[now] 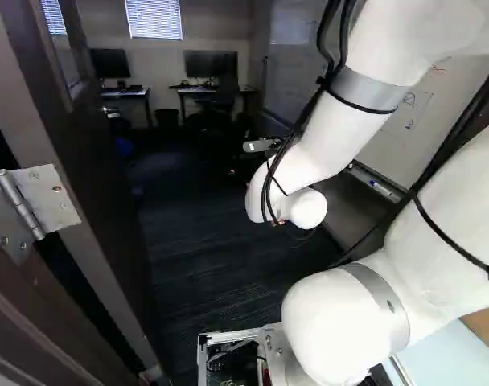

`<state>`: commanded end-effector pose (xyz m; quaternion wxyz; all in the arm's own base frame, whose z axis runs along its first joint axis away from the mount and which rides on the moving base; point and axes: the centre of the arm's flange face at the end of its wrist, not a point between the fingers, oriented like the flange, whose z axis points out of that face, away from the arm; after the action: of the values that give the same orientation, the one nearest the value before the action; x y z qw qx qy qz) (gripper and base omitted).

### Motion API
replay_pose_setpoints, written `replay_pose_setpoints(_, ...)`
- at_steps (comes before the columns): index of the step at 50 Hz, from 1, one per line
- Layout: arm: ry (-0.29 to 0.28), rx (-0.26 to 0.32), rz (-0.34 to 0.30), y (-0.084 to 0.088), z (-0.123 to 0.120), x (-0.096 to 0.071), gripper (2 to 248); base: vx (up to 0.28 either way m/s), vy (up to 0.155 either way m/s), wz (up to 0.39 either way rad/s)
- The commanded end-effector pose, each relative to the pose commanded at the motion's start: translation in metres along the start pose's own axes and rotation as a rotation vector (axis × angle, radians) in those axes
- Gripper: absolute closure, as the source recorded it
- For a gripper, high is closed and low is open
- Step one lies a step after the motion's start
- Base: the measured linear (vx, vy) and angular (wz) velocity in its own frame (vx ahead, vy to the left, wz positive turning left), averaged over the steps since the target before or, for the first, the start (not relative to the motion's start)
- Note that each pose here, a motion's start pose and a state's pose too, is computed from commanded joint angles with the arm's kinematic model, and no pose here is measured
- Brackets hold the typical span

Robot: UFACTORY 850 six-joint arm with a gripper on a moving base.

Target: Open the door and move inside

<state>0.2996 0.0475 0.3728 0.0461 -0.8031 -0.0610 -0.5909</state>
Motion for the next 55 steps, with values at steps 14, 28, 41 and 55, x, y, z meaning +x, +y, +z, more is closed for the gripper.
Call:
replay_pose_setpoints(14, 0.000, 0.000, 0.000, 0.0000, 0.0000, 0.0000, 3, 0.126, 0.024, 0.148)
replay_pose_setpoints(28, 0.000, 0.000, 0.000, 0.0000, 0.0000, 0.0000, 3, 0.092, -0.040, 0.002)
replay_pose_setpoints(41, 0.000, 0.000, 0.000, 0.0000, 0.0000, 0.0000, 3, 0.065, -0.028, -0.002)
replay_pose_setpoints(55, 0.000, 0.000, 0.000, 0.0000, 0.0000, 0.0000, 3, 0.099, -0.032, -0.015)
